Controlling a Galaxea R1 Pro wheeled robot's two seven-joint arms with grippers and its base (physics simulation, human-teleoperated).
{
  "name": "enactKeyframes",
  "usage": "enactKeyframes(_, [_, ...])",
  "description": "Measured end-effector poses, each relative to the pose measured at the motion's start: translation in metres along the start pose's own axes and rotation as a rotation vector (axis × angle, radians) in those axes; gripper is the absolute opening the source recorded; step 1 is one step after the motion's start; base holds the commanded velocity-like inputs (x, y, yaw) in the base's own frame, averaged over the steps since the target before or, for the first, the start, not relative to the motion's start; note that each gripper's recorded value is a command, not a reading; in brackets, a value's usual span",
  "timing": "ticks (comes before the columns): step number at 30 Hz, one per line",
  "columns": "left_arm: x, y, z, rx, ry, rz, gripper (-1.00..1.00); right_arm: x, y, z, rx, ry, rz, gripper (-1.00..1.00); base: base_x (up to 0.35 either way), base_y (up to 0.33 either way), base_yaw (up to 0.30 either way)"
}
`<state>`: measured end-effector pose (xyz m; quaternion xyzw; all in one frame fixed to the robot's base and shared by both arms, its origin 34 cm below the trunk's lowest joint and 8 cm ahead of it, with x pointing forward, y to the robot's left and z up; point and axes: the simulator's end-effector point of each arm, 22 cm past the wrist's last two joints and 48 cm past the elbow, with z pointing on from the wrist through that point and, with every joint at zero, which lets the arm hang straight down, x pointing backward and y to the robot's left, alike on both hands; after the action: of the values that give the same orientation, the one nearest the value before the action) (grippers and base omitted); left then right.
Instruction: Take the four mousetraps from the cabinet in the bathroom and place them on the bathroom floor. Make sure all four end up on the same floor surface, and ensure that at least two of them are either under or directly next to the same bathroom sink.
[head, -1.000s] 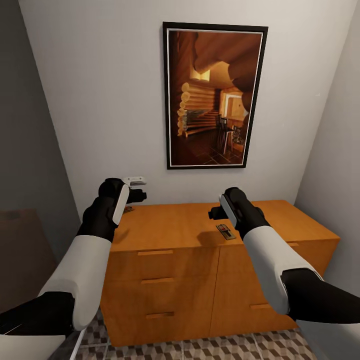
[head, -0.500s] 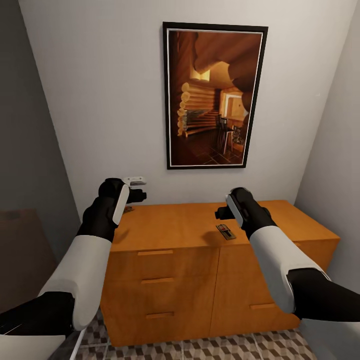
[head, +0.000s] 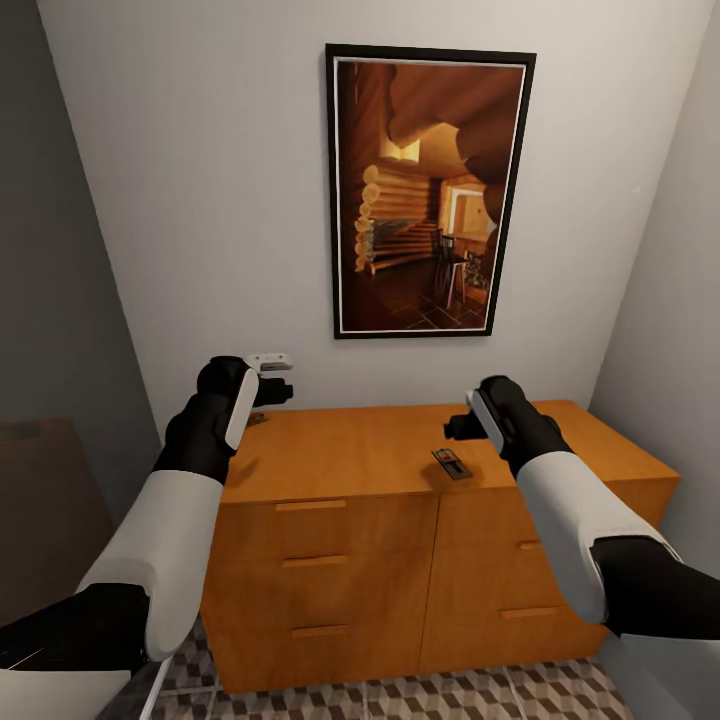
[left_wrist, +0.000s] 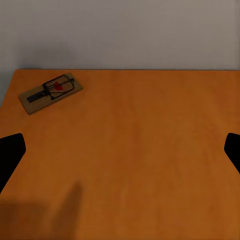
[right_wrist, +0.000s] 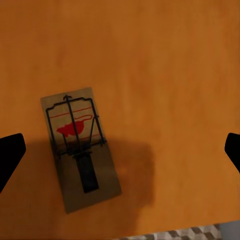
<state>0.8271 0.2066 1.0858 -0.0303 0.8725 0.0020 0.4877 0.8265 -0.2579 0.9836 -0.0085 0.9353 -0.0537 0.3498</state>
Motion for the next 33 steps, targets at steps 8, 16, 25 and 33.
enactKeyframes(8, [0.000,0.000,0.000,0.001,-0.001,0.000,1.00,0.008,0.001,0.005,-0.010,0.022,-0.001,1.00,0.000,0.000,0.000])
enactKeyframes(16, [-0.001,0.000,0.000,0.001,-0.002,0.000,1.00,0.010,0.006,0.006,-0.023,0.028,0.000,1.00,0.000,0.000,0.000])
enactKeyframes(25, [0.000,0.000,0.000,0.001,-0.001,0.000,1.00,0.010,0.017,0.005,-0.070,0.030,0.002,1.00,0.000,0.000,0.000])
enactKeyframes(33, [-0.001,0.000,0.000,0.001,-0.002,0.000,1.00,0.007,0.021,0.004,-0.095,0.027,0.003,1.00,0.000,0.000,0.000])
